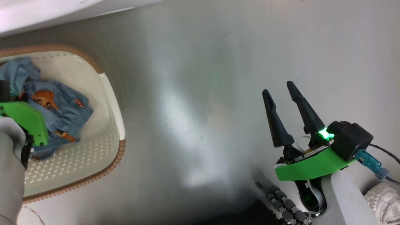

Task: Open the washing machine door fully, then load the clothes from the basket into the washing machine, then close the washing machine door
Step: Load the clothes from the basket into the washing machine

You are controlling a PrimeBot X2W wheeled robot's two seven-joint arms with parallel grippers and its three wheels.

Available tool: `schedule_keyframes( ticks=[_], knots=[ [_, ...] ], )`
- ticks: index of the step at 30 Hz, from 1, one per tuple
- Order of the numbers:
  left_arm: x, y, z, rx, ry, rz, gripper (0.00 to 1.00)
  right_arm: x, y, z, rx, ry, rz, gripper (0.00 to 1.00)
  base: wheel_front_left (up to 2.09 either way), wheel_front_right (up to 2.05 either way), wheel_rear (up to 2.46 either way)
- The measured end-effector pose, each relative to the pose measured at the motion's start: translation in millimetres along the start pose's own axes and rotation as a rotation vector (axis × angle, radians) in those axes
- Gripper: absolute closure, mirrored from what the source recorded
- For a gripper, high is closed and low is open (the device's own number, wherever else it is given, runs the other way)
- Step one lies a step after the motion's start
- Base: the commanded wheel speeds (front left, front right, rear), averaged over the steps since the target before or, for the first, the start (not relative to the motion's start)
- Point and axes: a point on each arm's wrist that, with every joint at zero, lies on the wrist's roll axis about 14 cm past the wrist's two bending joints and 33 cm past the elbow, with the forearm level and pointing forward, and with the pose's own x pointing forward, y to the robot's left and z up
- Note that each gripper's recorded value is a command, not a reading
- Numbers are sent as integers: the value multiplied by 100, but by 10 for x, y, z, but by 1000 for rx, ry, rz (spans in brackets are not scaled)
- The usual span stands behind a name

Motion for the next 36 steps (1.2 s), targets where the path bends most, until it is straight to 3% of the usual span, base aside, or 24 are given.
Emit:
schedule_keyframes(
  ticks=[17,36],
  knots=[
    [-584,-88,514,-111,-287,19,100,-27,172,512,5,-127,44,0,0,0,0],
    [-1937,-112,989,-236,-691,84,100,-321,460,1144,-11,-270,131,0,0,0,0]
  ],
)
